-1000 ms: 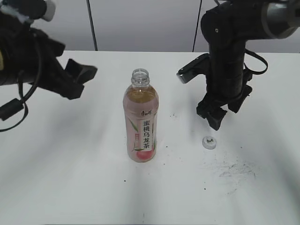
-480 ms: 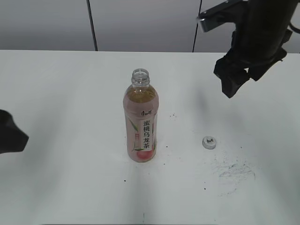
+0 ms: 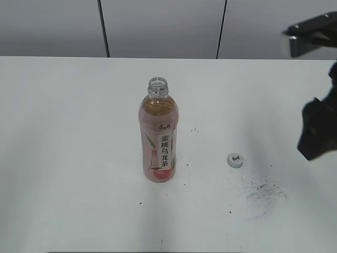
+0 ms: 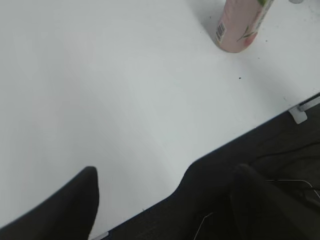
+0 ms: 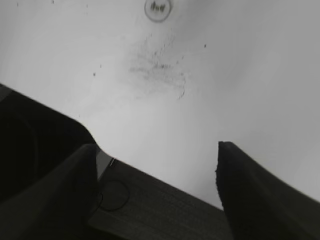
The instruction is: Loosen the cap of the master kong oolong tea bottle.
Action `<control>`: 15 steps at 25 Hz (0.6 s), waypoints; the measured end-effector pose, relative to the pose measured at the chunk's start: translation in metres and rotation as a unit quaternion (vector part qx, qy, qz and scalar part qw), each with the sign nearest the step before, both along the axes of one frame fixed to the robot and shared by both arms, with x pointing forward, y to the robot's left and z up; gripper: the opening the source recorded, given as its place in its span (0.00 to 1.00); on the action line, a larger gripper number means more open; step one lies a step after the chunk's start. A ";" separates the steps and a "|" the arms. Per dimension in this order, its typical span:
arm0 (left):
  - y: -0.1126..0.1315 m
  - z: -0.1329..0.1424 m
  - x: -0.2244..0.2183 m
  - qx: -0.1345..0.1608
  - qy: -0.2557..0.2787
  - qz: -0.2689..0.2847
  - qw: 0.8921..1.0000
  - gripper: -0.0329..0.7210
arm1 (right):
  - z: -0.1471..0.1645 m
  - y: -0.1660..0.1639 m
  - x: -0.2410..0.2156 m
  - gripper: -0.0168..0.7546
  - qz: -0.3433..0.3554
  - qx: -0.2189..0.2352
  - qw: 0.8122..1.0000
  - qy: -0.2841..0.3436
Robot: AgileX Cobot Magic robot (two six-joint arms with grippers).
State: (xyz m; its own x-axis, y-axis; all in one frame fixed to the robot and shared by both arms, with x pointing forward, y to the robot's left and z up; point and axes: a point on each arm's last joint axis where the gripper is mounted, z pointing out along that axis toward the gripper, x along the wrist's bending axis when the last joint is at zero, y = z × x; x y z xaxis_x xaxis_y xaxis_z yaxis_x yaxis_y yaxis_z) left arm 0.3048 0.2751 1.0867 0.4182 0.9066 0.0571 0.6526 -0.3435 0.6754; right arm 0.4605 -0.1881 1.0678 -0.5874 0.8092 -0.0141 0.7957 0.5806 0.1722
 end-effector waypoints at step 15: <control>0.029 -0.011 -0.062 -0.085 -0.167 -0.008 0.982 0.69 | -0.012 -0.072 -0.152 0.74 -0.002 0.095 0.983 -0.158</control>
